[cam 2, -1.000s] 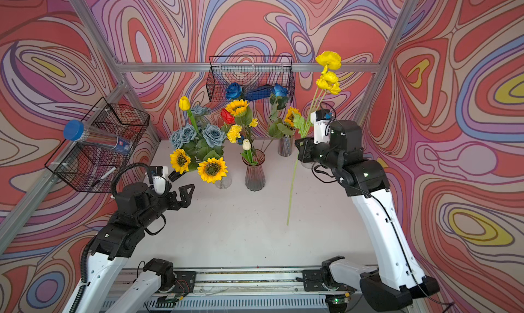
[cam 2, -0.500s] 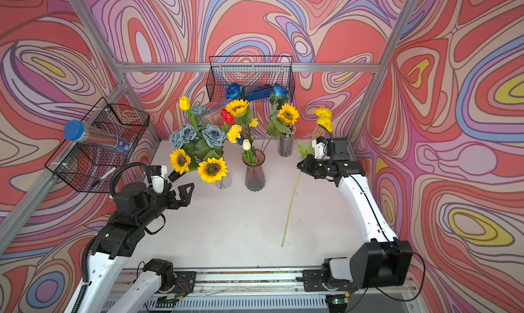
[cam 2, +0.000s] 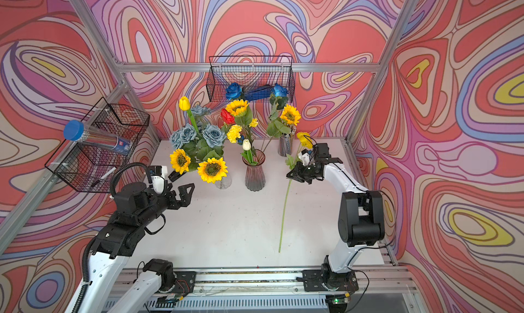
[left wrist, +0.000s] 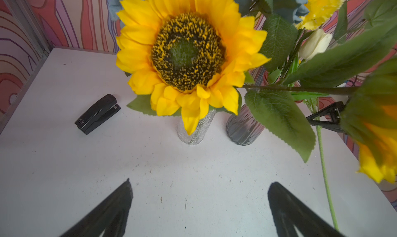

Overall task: Pick out yellow flowers from the vase
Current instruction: Place the flower at the center of the board.

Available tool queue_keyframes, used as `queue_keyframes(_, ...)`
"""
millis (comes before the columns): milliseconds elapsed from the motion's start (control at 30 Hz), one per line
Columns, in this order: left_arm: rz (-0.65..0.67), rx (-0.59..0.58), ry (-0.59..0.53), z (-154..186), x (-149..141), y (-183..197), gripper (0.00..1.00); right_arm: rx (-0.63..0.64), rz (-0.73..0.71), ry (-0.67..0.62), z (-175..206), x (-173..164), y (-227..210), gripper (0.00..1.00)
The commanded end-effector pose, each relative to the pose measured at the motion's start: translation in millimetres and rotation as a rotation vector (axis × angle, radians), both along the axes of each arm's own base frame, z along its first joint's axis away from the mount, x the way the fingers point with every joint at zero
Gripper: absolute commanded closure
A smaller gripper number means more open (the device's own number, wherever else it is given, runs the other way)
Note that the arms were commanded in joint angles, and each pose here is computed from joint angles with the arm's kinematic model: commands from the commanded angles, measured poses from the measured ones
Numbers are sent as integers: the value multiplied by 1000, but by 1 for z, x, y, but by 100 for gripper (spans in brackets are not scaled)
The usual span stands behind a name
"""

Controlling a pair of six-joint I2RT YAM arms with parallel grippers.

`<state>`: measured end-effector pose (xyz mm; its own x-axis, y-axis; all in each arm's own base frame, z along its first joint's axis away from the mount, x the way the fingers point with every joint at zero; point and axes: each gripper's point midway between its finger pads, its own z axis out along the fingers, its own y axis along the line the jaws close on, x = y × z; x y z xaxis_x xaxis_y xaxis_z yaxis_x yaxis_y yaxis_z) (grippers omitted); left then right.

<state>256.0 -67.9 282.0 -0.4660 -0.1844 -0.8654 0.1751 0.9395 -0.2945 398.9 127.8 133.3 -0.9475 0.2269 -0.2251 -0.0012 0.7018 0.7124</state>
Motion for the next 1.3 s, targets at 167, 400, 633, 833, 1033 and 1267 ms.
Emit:
queue_keyframes(167, 1, -19, -14, 3, 2, 0, 0, 5, -4, 40, -48, 18, 6, 100)
queue_keyframes(400, 3, -20, -17, 4, 1, 0, 0, 24, -9, 76, -74, 37, 10, 100)
queue_keyframes(633, 7, -19, -18, 3, 0, 1, 0, 37, -24, 111, -94, 45, 11, 100)
queue_keyframes(833, 10, -19, -16, 3, 1, 2, 0, 5, -27, 117, -96, 42, 8, 100)
queue_keyframes(1033, 36, -16, -26, 5, 1, 6, 0, -16, -29, 117, -94, 37, 5, 91)
queue_keyframes(1267, 42, -14, -20, 4, 1, 7, 0, -32, -19, 86, -81, 34, 3, 60)
